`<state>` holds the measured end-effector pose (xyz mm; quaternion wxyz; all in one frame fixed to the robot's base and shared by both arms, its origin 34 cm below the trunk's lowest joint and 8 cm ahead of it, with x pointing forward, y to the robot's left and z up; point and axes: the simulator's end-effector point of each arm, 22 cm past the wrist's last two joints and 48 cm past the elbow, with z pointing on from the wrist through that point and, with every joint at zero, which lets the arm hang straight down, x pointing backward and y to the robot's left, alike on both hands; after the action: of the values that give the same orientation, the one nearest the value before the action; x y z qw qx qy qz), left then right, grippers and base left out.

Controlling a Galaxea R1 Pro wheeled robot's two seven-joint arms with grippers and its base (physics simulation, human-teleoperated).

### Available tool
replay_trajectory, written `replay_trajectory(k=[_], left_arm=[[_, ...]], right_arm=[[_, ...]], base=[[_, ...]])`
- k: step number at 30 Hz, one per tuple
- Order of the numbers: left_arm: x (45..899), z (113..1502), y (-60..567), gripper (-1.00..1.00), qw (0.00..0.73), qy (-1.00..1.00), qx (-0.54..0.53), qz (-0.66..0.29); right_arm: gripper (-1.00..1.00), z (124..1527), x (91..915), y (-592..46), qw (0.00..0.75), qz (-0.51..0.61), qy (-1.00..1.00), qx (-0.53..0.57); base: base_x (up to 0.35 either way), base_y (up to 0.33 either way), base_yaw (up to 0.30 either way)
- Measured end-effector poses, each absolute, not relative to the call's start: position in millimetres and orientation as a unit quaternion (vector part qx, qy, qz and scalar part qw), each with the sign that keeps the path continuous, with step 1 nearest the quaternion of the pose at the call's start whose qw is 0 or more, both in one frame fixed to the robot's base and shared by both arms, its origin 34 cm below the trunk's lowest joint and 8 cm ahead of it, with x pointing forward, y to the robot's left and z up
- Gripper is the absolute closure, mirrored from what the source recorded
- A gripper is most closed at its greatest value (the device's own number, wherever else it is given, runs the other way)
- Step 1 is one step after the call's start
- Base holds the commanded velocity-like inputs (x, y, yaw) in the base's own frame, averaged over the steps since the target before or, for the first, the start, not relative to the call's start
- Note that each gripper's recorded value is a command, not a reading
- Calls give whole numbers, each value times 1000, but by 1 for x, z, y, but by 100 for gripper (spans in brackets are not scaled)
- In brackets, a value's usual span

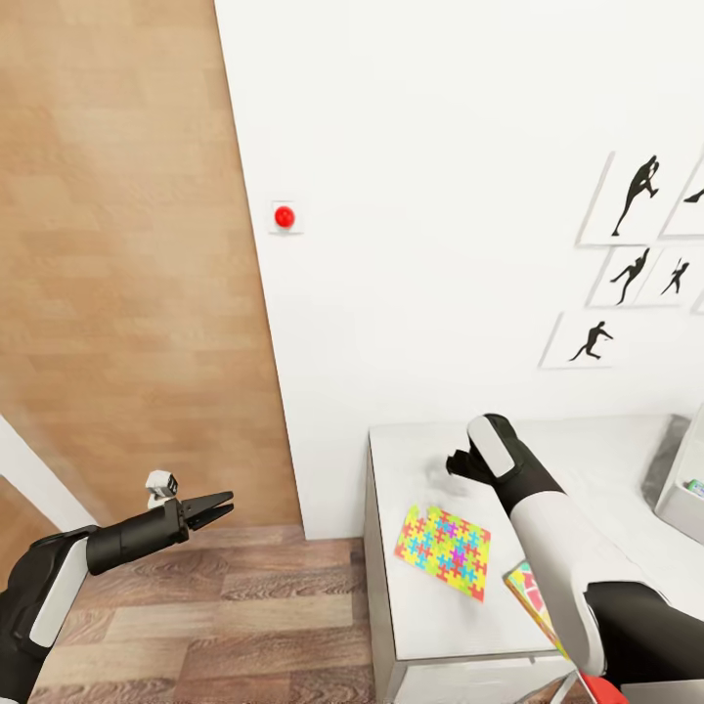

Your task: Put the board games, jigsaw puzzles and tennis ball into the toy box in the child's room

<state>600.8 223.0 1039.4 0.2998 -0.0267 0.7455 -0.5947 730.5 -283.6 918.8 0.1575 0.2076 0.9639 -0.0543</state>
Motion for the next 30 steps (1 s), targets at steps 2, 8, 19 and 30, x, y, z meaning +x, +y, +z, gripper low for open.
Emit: replay_trajectory(k=[2,8,19,30], left_arm=[[601,1038,223,-100,299,746,-28,-595],[601,1033,223,-100,295,747,-31,-594],[602,1024,223,-100,288,750,-36,-594],[602,1015,223,-100,281,752,-41,-594]], right_arm=[[-100,914,728,-286,152,-57,965,209],[-100,900,720,-291,135,-63,966,210],[-100,886,721,-288,129,-44,968,208],[-100,868,716,-287,115,-34,971,207]], base=[[9,0,0],[4,0,0],[0,-25,0],[0,-167,0]])
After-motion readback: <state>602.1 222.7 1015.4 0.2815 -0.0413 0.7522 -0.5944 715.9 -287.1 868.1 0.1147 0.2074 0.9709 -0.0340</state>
